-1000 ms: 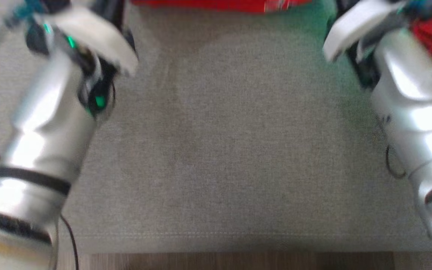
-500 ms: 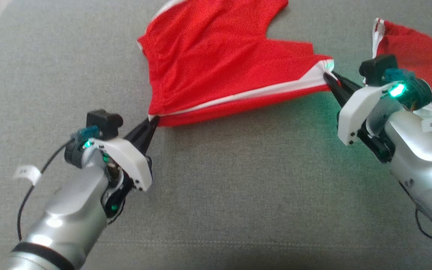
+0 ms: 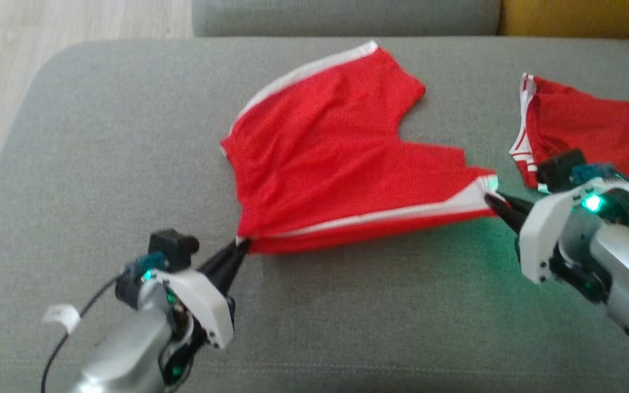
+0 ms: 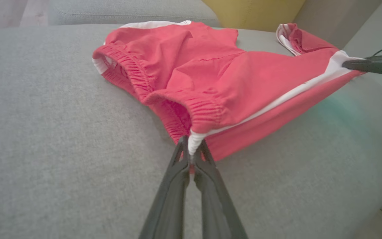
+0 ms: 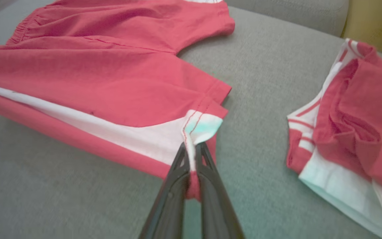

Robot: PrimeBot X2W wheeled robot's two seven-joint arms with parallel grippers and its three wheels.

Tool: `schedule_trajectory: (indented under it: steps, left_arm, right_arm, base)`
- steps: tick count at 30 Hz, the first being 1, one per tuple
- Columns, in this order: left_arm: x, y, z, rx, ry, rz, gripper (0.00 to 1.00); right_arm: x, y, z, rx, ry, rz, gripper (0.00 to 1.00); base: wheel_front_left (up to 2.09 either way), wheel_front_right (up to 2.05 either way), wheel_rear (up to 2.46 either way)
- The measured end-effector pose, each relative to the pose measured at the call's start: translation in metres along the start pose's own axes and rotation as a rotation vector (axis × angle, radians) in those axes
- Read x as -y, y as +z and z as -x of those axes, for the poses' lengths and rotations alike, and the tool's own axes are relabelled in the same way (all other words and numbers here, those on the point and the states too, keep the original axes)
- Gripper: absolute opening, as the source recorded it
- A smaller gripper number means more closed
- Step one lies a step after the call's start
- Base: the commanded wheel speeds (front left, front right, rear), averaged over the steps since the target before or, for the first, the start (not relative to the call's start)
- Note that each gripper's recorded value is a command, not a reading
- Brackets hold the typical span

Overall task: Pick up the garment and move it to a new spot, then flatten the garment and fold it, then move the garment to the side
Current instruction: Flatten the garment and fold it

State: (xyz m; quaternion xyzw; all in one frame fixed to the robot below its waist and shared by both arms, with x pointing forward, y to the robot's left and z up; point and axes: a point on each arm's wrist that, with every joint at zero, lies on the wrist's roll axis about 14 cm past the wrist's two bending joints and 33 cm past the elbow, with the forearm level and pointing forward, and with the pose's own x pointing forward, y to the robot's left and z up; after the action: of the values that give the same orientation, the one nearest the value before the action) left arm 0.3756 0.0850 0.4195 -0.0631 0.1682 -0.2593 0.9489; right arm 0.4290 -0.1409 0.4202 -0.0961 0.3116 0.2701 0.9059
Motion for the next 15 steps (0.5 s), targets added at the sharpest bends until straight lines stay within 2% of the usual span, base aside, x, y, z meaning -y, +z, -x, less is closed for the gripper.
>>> schedule_trajectory:
  steps: [15]
  left_arm:
    - [0.063, -0.027, 0.047, -0.031, -0.142, 0.038, 0.00]
  right_arm:
    - [-0.012, -0.058, 0.068, -0.160, 0.063, -0.057, 0.00]
  base:
    - [0.00, 0.00, 0.00]
